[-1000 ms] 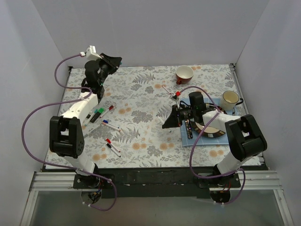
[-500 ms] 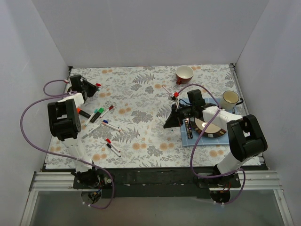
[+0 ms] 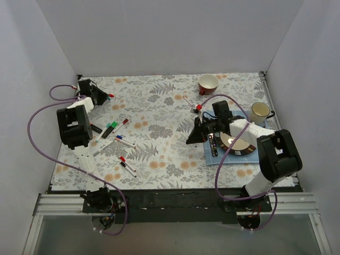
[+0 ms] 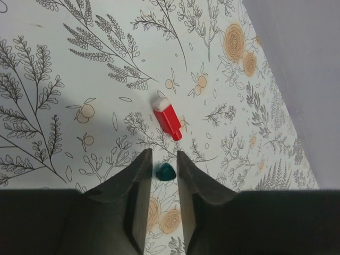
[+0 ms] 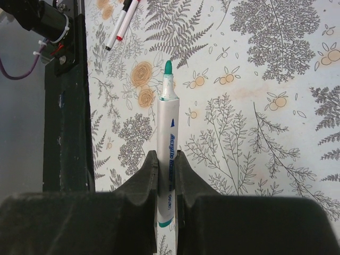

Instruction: Open the pen caps

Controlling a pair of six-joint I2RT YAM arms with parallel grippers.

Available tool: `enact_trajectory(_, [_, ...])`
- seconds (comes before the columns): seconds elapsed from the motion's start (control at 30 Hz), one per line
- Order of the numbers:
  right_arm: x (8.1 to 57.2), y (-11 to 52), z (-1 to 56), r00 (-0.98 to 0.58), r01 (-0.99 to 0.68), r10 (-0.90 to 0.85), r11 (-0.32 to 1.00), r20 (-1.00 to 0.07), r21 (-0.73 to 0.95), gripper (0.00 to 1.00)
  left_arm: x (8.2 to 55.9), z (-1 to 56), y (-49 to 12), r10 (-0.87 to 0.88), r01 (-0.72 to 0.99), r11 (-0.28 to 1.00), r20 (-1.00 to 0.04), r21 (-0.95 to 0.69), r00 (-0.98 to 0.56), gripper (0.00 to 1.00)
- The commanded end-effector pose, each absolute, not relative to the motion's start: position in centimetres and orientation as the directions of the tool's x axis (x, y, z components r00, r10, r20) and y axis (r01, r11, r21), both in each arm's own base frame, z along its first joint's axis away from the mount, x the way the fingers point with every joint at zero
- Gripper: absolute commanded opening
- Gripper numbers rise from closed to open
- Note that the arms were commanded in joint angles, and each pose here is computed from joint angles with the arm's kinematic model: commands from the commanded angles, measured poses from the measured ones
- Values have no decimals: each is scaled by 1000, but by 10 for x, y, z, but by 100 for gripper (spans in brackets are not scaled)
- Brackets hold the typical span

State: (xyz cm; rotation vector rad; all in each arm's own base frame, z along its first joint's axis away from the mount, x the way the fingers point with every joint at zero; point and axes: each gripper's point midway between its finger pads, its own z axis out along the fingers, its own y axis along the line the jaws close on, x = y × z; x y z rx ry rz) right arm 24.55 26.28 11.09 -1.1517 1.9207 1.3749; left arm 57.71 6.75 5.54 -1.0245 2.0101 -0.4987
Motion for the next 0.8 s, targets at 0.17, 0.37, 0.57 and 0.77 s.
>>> enact_trajectory(0.17, [263, 257, 129, -450, -893, -325, 141, -832, 428, 1, 587, 76, 75, -786, -475, 617, -510, -628, -348, 42])
enact_trajectory(0.37, [284, 245, 127, -391, -916, -382, 251, -838, 313, 1, 558, 173, 53, -746, -278, 665, -590, -693, -310, 53])
enact_trajectory(0.57, [349, 219, 134, -382, -829, -415, 548, -826, 108, 1, 487, 271, 10, -704, -4, 683, -657, -730, -271, 79])
enact_trajectory(0.77, [409, 199, 116, -449, -732, -500, 681, -741, -16, 1, 402, 337, -16, -615, 151, 748, -761, -646, -208, 98])
